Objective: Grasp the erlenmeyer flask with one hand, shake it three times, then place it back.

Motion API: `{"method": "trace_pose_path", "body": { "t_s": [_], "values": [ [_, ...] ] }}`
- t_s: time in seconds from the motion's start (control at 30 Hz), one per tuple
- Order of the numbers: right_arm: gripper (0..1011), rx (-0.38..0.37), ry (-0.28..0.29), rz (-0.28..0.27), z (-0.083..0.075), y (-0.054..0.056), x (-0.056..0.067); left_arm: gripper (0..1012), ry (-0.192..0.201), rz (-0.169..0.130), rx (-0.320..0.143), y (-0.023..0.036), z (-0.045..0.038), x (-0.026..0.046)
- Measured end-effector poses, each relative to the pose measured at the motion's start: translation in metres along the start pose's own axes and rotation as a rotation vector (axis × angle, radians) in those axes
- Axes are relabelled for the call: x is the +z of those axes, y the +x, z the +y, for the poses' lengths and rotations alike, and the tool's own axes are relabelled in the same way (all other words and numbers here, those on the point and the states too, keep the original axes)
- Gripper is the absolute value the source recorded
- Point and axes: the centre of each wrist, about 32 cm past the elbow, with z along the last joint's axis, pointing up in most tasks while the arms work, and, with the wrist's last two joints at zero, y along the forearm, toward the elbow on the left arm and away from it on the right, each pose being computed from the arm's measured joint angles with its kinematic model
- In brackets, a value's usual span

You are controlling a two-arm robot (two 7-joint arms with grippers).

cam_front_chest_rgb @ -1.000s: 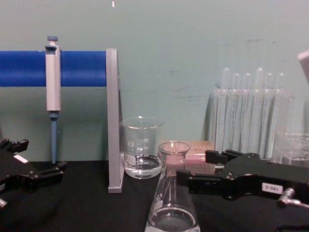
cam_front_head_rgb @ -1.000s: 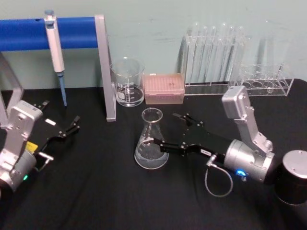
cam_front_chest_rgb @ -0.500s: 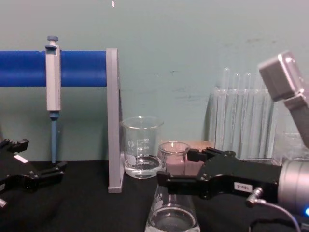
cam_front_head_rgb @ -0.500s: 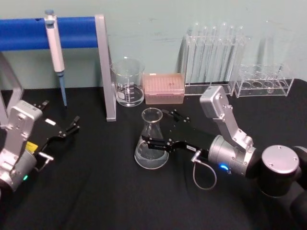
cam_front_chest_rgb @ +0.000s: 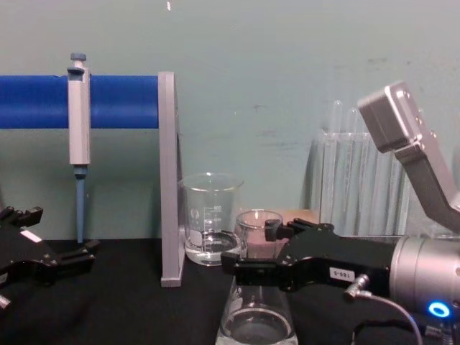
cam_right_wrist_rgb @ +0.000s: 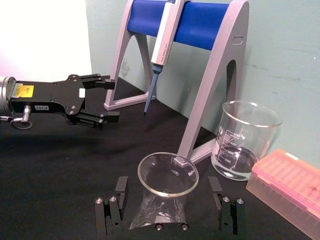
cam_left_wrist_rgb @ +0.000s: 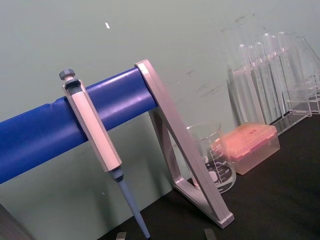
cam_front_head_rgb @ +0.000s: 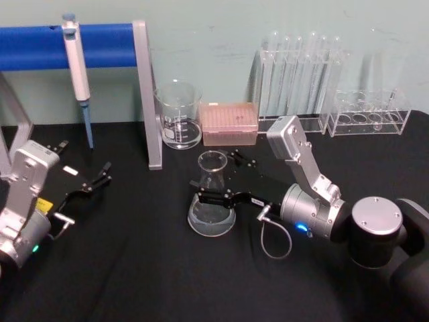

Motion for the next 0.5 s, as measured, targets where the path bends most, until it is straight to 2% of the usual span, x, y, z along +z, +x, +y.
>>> {"method": "trace_pose_path", "body": {
  "t_s": [0.5],
  "values": [
    [1000, -0.003, 0.001, 0.017, 0.0039, 0.0001, 0.0003, 1001, 0.0, 0.0, 0.0, 0.0, 0.0, 0.0]
  ]
}}
